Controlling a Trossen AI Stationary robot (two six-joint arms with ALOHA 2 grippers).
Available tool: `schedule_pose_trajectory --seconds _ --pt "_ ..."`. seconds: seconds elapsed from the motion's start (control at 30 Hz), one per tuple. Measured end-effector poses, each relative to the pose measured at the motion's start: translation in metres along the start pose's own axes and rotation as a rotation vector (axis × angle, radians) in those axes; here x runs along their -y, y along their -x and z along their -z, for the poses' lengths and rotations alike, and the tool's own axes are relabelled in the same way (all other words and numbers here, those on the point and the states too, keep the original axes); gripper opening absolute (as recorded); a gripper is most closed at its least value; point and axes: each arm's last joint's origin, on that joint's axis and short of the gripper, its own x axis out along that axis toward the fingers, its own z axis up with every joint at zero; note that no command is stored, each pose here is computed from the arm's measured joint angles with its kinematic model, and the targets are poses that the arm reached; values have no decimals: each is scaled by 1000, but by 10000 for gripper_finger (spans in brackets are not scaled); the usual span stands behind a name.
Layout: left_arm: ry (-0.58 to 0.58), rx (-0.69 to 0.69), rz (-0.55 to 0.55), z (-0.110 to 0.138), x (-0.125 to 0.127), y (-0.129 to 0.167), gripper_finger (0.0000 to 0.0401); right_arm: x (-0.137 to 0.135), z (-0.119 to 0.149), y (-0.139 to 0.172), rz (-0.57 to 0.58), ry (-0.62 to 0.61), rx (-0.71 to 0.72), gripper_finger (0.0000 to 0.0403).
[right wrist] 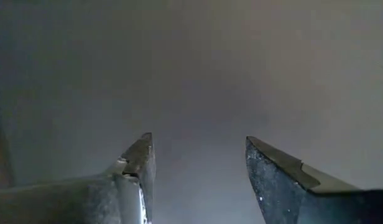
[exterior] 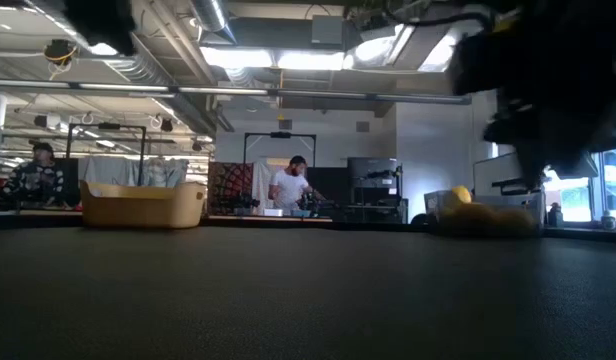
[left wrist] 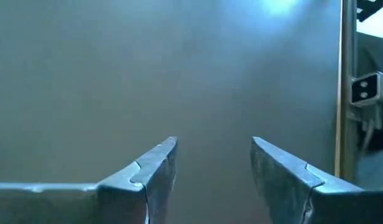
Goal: Sort produce into baskets
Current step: Put the red bell pepper into the orange bin
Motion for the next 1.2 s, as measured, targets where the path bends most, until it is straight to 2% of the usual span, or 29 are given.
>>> schedule_pose_trajectory --seconds 0.37,0.6,0.73,0.93,1.2 --pt "-134 126 -18 -28 -14 -9 196 -68 54 -3 -95 -206 -231 186" --pt "-157 140 -35 -33 -19 -10 196 -102 89 -2 -71 -359 -256 188" --pt "-169 142 -42 -34 -21 -11 196 -119 105 -1 -102 -424 -253 216" --pt "-175 148 -54 -37 -24 -11 196 -143 129 1 -181 -352 -202 270" --pt "-175 163 -53 -39 -25 -12 196 -155 154 5 -163 -197 2 275"
